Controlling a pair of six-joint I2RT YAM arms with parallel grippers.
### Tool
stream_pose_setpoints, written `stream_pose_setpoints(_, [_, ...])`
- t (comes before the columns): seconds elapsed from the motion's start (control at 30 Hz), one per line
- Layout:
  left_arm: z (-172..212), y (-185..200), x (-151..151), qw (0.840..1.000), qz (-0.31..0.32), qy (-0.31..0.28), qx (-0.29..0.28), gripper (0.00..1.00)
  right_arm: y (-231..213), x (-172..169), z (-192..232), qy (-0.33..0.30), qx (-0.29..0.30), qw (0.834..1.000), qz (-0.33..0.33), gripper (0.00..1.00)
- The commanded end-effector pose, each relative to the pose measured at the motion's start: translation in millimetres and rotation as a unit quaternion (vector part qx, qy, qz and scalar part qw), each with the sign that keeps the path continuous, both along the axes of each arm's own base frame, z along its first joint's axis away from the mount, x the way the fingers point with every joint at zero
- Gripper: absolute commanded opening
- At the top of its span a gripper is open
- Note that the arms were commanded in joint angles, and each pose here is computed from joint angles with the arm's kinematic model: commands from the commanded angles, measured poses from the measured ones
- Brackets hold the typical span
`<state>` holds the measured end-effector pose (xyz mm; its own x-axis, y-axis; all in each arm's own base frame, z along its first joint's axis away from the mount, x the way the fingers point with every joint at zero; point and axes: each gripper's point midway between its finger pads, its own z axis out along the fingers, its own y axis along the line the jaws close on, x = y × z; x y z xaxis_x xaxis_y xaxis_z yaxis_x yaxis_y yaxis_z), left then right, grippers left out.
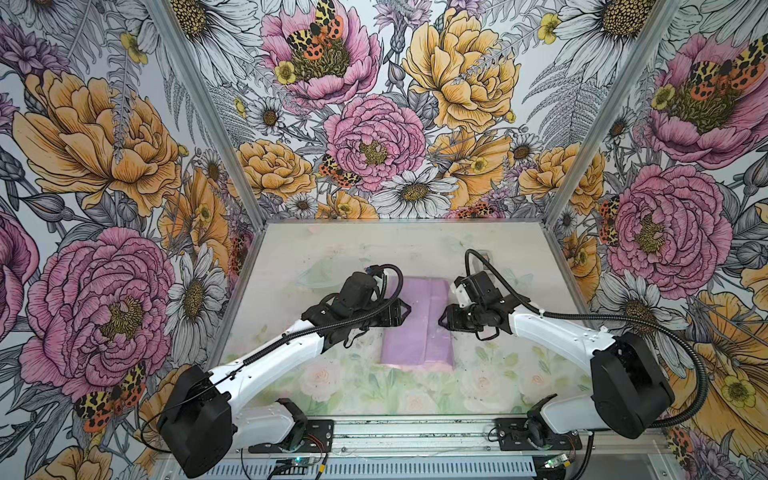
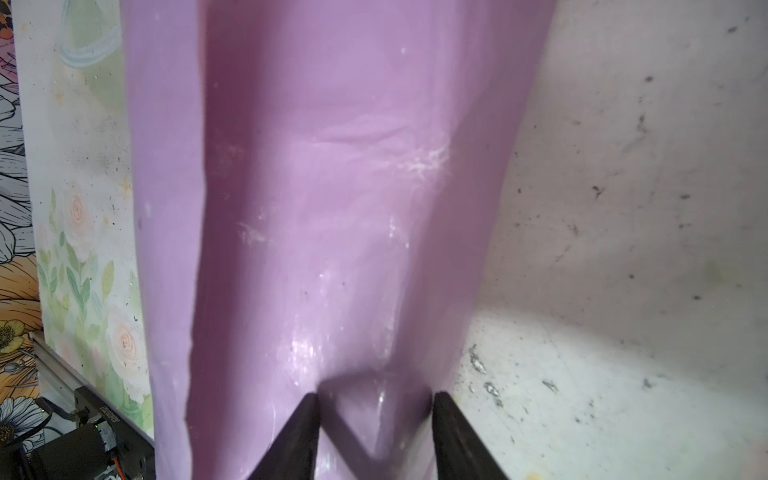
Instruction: Wrap the gift box in paper
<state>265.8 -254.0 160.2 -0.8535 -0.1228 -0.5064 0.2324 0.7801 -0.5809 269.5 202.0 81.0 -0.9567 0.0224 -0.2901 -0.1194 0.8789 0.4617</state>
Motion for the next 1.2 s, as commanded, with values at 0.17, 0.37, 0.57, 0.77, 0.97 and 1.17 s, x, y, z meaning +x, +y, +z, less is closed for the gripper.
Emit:
stream_pose_setpoints(0.17, [-81.6, 15.5, 3.6, 0.995, 0.049, 0.084, 0.026, 0.73, -2.2, -0.3, 3.5, -0.015, -0.009, 1.000, 0.004, 0.46])
stream_pose_setpoints(0.37, [-86.4, 13.0, 5.1, 0.995, 0.055, 0.084, -0.001, 0.75, -3.0, -0.9, 9.3, -0.024, -0.005, 1.000, 0.003, 0.46])
stream_pose_setpoints(0.57, [-80.4, 13.5, 3.8, 0.995, 0.056, 0.069, -0.048, 0.78, -2.1, -2.4, 8.2, -0.021, -0.004, 1.000, 0.006, 0.47])
stream_pose_setpoints(0.77, [-82.6, 20.0, 6.6, 0.992, 0.070, 0.067, -0.085, 0.79, -1.8, -3.3, 6.4, -0.019, -0.005, 1.000, 0.008, 0.47])
stream_pose_setpoints(0.97, [-88.5, 22.5, 6.4, 0.990, 0.076, 0.069, -0.101, 0.81, -3.7, -5.0, -0.5, -0.012, -0.013, 1.000, 0.008, 0.47])
stream_pose_setpoints(1.17, [-97.2, 23.8, 4.0, 0.982, 0.079, 0.080, -0.150, 0.81, -3.2, -4.6, -0.6, -0.012, -0.013, 1.000, 0.011, 0.46])
